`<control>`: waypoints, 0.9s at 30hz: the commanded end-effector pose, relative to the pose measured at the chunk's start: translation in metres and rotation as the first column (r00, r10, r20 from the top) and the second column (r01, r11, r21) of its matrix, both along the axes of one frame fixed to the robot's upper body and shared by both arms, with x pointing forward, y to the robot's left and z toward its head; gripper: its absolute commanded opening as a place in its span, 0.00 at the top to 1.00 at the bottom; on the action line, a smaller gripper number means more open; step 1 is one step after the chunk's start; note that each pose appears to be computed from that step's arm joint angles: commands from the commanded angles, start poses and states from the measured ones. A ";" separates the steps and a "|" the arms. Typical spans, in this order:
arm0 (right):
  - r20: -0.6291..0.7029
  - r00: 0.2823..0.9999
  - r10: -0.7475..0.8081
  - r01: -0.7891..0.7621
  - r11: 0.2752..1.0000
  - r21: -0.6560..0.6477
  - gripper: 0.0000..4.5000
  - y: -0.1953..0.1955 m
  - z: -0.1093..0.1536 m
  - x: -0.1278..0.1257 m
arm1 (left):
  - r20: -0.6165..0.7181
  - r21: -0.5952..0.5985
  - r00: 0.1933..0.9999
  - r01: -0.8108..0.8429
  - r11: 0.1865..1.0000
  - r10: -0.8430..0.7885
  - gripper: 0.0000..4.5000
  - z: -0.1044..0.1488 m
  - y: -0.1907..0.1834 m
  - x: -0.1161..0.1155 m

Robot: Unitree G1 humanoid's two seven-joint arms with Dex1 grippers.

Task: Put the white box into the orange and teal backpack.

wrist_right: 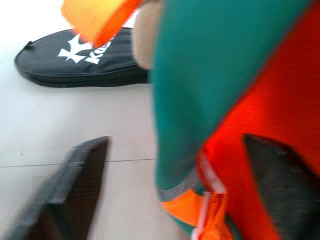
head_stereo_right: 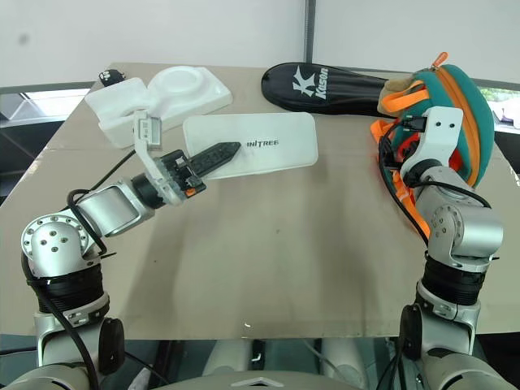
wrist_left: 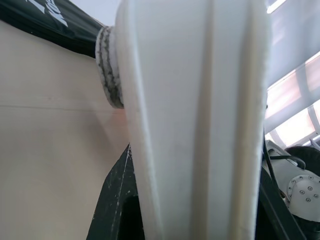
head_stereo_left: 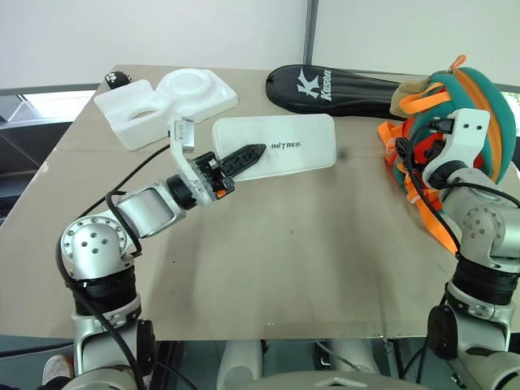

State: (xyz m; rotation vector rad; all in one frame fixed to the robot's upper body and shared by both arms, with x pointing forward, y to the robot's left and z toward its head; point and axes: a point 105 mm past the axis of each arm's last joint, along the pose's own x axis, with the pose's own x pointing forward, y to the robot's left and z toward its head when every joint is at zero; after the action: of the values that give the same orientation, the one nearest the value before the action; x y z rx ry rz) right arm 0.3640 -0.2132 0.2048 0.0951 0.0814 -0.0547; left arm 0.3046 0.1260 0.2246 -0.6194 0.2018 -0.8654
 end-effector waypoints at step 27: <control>0.408 0.786 0.464 -0.449 0.883 -0.138 0.99 0.093 0.088 0.046 | 0.205 -0.194 0.918 -0.302 0.933 0.340 0.80 0.047 0.050 0.008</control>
State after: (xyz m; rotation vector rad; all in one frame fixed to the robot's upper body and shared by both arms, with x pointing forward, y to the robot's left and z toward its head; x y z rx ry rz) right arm 0.4314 -0.1544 0.2427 0.0368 -0.1774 0.2239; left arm 0.3136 0.1555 0.2425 -0.6903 -0.0208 -0.6874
